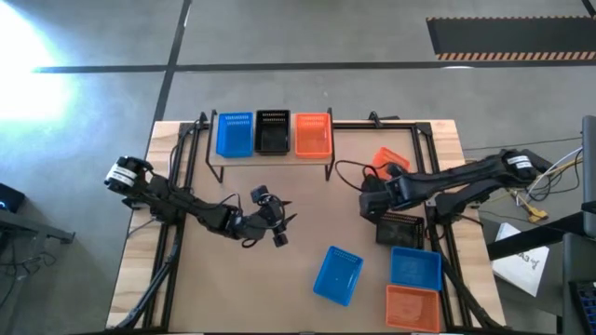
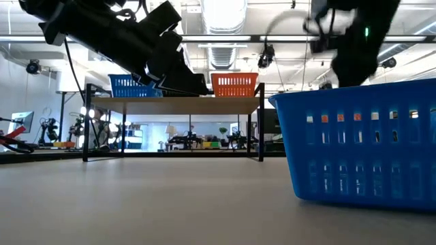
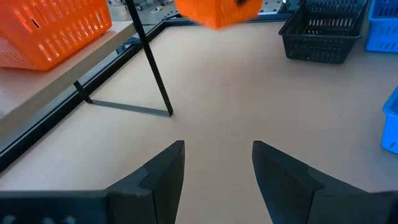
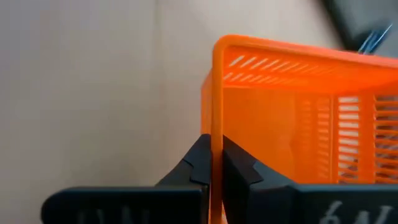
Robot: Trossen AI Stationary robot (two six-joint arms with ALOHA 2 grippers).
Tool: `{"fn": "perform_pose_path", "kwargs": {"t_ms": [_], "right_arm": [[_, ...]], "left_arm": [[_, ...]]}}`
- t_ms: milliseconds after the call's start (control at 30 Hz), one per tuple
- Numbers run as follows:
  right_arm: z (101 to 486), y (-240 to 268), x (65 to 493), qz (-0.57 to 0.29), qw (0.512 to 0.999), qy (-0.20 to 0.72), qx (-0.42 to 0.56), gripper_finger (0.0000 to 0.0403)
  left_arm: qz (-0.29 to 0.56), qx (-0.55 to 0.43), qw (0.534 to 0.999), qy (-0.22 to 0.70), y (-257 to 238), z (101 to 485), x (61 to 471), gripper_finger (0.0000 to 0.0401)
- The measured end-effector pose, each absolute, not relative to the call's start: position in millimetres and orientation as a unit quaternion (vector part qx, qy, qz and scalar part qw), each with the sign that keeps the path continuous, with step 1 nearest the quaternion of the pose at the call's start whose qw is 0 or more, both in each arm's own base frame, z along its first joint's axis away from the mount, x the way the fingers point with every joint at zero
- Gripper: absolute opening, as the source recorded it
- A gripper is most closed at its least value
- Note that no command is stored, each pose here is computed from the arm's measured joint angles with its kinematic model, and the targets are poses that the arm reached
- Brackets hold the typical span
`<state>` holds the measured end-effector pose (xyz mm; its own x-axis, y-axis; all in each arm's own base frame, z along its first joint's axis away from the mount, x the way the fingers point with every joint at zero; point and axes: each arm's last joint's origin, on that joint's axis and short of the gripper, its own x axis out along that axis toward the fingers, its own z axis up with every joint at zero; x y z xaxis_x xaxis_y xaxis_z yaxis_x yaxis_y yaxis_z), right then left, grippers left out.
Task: Stack baskets on shelf by color
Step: Stack the top orange basket on top of the orange basket on shelf
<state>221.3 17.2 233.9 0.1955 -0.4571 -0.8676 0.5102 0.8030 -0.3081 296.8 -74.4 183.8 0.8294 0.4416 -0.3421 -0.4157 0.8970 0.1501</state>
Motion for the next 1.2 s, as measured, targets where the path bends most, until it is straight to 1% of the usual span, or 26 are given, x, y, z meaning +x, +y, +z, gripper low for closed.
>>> {"fn": "perform_pose_path", "kwargs": {"t_ms": [233,333,467,533,633,767,1000,1200], "right_arm": [[317.0,19.4,250.4,-0.240,0.837,0.481,-0.097,0.0009],[345.2,12.6,269.3,-0.213,0.849,0.460,-0.150,0.0009],[368.9,-0.9,300.1,-0.173,0.857,0.439,-0.208,0.0009],[374.5,-10.6,316.8,-0.148,0.861,0.434,-0.220,0.0009],[373.0,-28.3,340.0,-0.108,0.861,0.443,-0.226,0.0009],[370.2,-52.4,362.9,-0.106,0.854,0.461,-0.216,0.0009],[364.8,-83.0,377.6,-0.114,0.832,0.513,-0.175,0.0009],[357.3,-90.8,383.4,-0.106,0.826,0.529,-0.161,0.0009]], "left_arm": [[0.224,0.035,0.956,0.187,-74.4,183.8,296.8,0.0173],[0.224,0.035,0.956,0.188,-74.3,183.4,296.5,0.0173],[0.224,0.036,0.955,0.189,-74.1,182.6,296.0,0.0173],[0.224,0.036,0.955,0.189,-74.1,182.6,296.0,0.0173],[0.224,0.036,0.955,0.189,-74.1,182.6,296.0,0.0173],[0.224,0.036,0.955,0.190,-74.0,182.3,295.8,0.0173],[0.224,0.037,0.955,0.192,-73.8,181.0,295.0,0.0173],[0.224,0.036,0.955,0.191,-73.8,181.0,295.0,0.0173]]}}
